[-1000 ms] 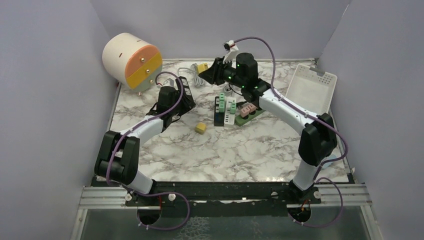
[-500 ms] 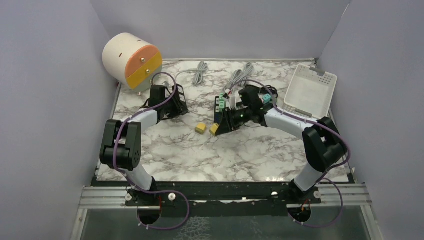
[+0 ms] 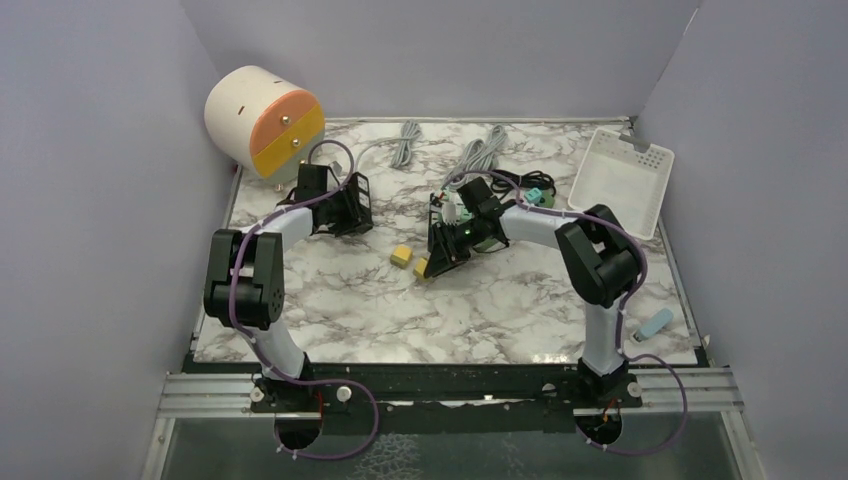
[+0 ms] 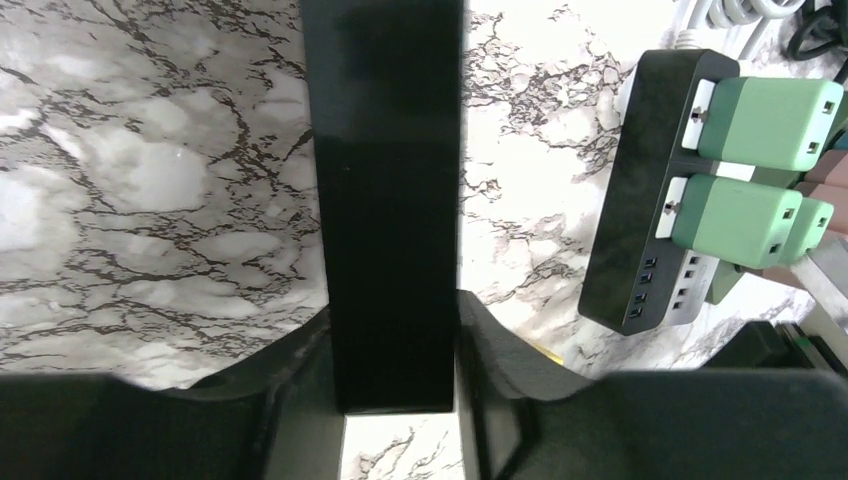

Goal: Pull the plug off the socket

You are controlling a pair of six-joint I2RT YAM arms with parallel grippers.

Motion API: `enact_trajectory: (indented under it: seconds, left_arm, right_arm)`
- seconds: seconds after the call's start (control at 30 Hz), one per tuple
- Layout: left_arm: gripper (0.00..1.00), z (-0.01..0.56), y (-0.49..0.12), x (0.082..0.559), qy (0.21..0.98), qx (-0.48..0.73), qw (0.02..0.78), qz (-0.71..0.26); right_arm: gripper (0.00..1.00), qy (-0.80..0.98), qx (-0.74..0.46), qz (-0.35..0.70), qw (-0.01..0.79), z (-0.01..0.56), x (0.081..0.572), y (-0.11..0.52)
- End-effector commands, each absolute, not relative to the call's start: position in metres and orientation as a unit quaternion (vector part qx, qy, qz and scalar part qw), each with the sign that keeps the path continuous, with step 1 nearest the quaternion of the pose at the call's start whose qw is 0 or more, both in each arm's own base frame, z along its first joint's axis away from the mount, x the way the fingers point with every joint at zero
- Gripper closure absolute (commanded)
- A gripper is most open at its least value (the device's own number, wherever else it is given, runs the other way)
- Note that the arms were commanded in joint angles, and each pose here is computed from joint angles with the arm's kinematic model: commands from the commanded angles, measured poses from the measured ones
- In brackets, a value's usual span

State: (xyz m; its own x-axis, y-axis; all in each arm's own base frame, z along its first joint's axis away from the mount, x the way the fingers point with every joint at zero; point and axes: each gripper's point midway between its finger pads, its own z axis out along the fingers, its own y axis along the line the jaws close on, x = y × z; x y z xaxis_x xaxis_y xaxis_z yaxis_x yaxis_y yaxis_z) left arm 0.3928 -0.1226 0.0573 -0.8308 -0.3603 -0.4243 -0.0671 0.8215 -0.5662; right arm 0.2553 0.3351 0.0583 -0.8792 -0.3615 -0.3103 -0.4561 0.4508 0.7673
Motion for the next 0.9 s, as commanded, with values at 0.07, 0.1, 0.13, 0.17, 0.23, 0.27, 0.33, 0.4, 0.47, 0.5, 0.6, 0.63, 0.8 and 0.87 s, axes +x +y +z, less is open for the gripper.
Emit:
enact_trajectory:
  seconds: [0.07,0.1,0.13,0.17,0.23,0.27,0.33,0.4,0.47,0.5,0.6,0.63,0.8,0.87]
  left_arm:
    - [0.36,0.082,-0.114,0.396,0.917,-0.078,0.293,-0.258]
    - [0.24,0.082,-0.111,0.395,0.919,-0.079,0.295,-0.250]
    - [0.11,0.083,-0.108,0.394,0.921,-0.079,0.296,-0.242]
    - [0.06,0.082,-0.105,0.394,0.922,-0.080,0.296,-0.236]
    - [0.04,0.083,-0.101,0.392,0.923,-0.080,0.298,-0.229]
    - [0.04,0.084,-0.100,0.392,0.923,-0.080,0.298,-0.228]
    - [0.04,0.088,-0.098,0.391,0.922,-0.079,0.304,-0.225]
    - [0.03,0.093,-0.095,0.392,0.921,-0.077,0.311,-0.219]
    - [0.03,0.100,-0.092,0.392,0.920,-0.076,0.320,-0.214]
    - [0.03,0.103,-0.092,0.392,0.919,-0.076,0.324,-0.212]
    - [0.03,0.111,-0.090,0.392,0.916,-0.074,0.334,-0.210]
    - [0.02,0.113,-0.089,0.393,0.915,-0.074,0.337,-0.209]
    - [0.02,0.115,-0.088,0.390,0.914,-0.073,0.340,-0.207]
    - [0.02,0.115,-0.088,0.390,0.914,-0.073,0.340,-0.208]
  right_arm:
    - [0.92,0.859,-0.229,0.457,0.035,0.038,0.270,0.345]
    - [0.92,0.861,-0.226,0.455,0.034,0.035,0.273,0.346]
    - [0.90,0.863,-0.223,0.452,0.034,0.032,0.275,0.347]
    - [0.90,0.864,-0.222,0.450,0.034,0.031,0.279,0.349]
    - [0.88,0.869,-0.218,0.442,0.032,0.025,0.284,0.350]
    - [0.87,0.871,-0.217,0.439,0.032,0.023,0.287,0.350]
    - [0.85,0.878,-0.214,0.428,0.030,0.016,0.292,0.352]
    - [0.83,0.883,-0.213,0.417,0.028,0.010,0.298,0.352]
    - [0.82,0.887,-0.213,0.408,0.028,0.006,0.304,0.354]
    - [0.81,0.888,-0.213,0.406,0.027,0.005,0.307,0.355]
    - [0.79,0.890,-0.212,0.403,0.020,0.000,0.313,0.359]
    - [0.78,0.890,-0.213,0.403,0.017,-0.001,0.315,0.361]
    - [0.64,0.887,-0.220,0.407,0.014,0.000,0.322,0.372]
    - [0.54,0.883,-0.229,0.409,0.007,0.001,0.320,0.378]
